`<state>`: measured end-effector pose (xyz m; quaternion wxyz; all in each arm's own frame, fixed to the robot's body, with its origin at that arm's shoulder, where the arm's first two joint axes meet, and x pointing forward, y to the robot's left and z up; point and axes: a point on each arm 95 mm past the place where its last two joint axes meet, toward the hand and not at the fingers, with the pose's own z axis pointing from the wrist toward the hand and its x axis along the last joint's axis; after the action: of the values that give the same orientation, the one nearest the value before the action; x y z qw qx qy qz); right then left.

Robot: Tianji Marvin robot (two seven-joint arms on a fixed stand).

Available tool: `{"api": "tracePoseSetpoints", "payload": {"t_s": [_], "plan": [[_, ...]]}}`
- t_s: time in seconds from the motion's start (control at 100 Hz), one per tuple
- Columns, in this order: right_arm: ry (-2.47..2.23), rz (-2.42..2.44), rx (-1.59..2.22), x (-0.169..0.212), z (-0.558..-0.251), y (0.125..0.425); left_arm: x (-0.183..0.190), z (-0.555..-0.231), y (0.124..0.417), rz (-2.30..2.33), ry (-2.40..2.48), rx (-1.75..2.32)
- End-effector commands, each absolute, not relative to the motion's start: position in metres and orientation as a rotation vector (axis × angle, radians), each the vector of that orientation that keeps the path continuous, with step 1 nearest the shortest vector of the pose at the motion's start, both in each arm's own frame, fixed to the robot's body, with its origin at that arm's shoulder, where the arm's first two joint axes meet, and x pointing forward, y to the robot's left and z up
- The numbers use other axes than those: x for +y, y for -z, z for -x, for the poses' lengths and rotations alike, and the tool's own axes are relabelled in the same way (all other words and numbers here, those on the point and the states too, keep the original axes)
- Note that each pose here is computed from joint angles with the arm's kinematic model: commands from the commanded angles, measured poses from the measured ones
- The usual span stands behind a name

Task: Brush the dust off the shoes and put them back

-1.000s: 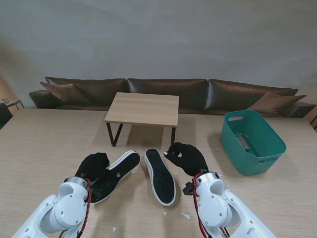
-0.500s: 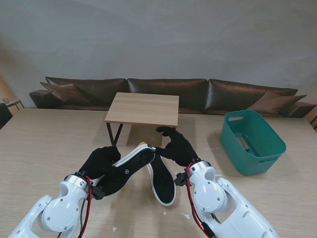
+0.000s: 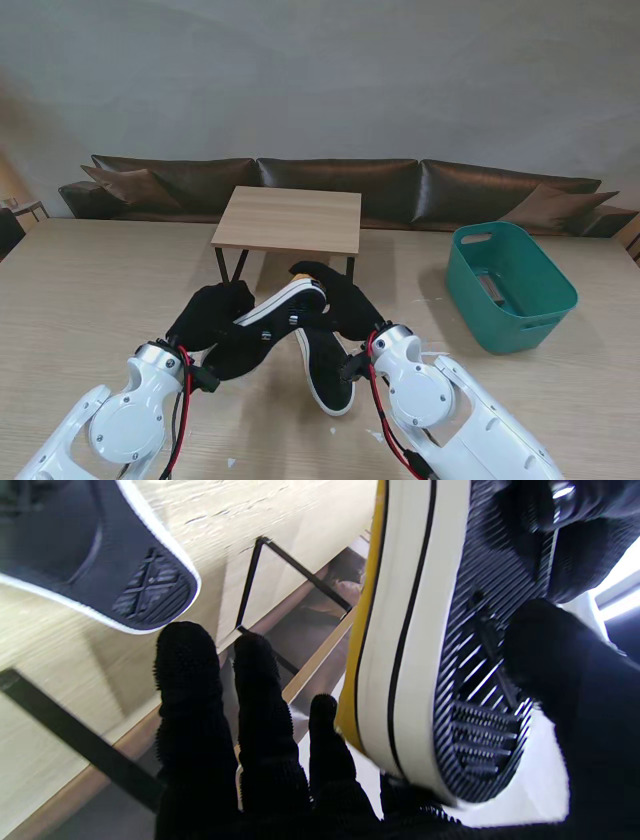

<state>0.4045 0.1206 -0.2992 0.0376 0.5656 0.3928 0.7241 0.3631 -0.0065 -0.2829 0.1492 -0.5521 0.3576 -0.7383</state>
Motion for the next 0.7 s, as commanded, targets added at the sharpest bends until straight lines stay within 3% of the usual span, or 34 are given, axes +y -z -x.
{"api": "tracePoseSetpoints", "payload": {"t_s": [0.0,0.69], "plan": [[-2.228,-1.752,1.235,0.132,-0.398,0.305,-0.010,-0.365,0.276,1.569,2.145,1.024],[-2.370,-1.656,0.998,0.177,-0.395,0.309,0.000,-0.367,0.289,1.553,2.057,0.963]]}}
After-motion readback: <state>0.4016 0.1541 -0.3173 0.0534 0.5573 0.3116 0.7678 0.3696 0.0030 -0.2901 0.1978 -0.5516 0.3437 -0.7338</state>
